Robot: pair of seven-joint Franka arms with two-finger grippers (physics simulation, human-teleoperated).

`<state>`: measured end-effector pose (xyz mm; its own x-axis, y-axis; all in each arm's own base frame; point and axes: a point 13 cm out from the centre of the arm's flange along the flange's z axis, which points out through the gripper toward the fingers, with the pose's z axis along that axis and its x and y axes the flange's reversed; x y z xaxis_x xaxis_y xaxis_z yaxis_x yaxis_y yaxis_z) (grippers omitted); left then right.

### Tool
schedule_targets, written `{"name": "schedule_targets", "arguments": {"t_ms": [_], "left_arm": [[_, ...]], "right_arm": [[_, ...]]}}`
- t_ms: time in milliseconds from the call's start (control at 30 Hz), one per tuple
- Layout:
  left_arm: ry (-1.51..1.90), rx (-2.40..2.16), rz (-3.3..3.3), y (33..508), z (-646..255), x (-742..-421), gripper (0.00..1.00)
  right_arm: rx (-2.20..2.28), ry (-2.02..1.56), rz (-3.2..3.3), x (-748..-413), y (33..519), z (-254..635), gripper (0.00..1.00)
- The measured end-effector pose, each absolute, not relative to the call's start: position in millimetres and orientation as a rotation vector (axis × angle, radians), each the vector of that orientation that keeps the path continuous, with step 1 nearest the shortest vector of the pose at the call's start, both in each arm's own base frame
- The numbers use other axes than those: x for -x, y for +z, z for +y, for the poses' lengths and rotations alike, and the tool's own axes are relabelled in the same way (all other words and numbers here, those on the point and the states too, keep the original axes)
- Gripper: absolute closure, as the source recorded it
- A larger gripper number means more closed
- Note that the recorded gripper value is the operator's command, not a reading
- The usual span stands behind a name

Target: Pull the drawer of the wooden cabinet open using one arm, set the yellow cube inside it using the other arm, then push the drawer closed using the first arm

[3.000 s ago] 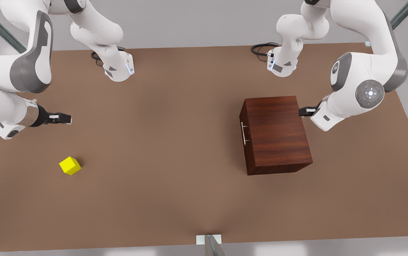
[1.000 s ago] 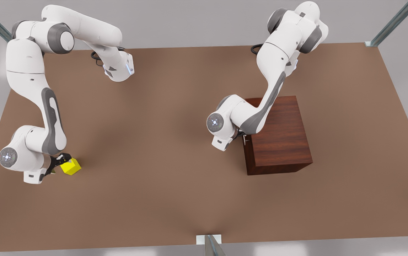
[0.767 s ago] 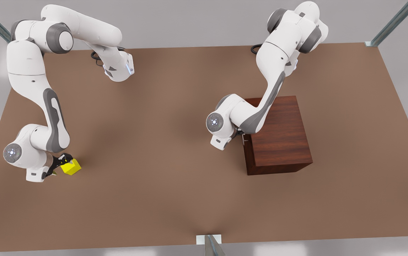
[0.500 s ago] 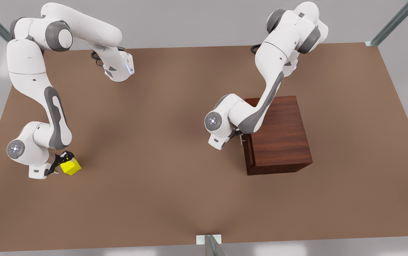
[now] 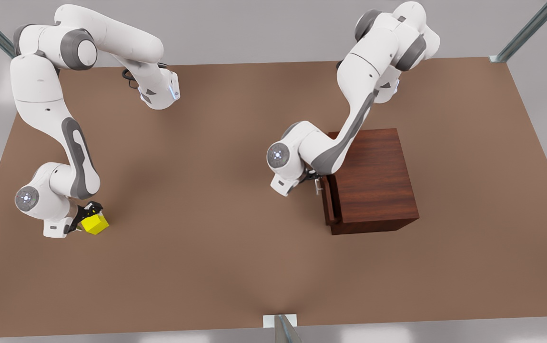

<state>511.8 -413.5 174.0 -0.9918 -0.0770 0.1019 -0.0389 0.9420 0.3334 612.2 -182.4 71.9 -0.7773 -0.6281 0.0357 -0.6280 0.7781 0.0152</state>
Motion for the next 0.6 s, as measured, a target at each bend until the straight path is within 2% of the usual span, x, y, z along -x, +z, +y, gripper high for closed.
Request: {"name": "schedule_targets", "arguments": {"t_ms": [600], "left_arm": [[-0.469,-0.003,-3.017,174,-451,-505,0.0]], "right_arm": [[-1.025,-0.025,-2.921,-598,33,-181,0.0]]}}
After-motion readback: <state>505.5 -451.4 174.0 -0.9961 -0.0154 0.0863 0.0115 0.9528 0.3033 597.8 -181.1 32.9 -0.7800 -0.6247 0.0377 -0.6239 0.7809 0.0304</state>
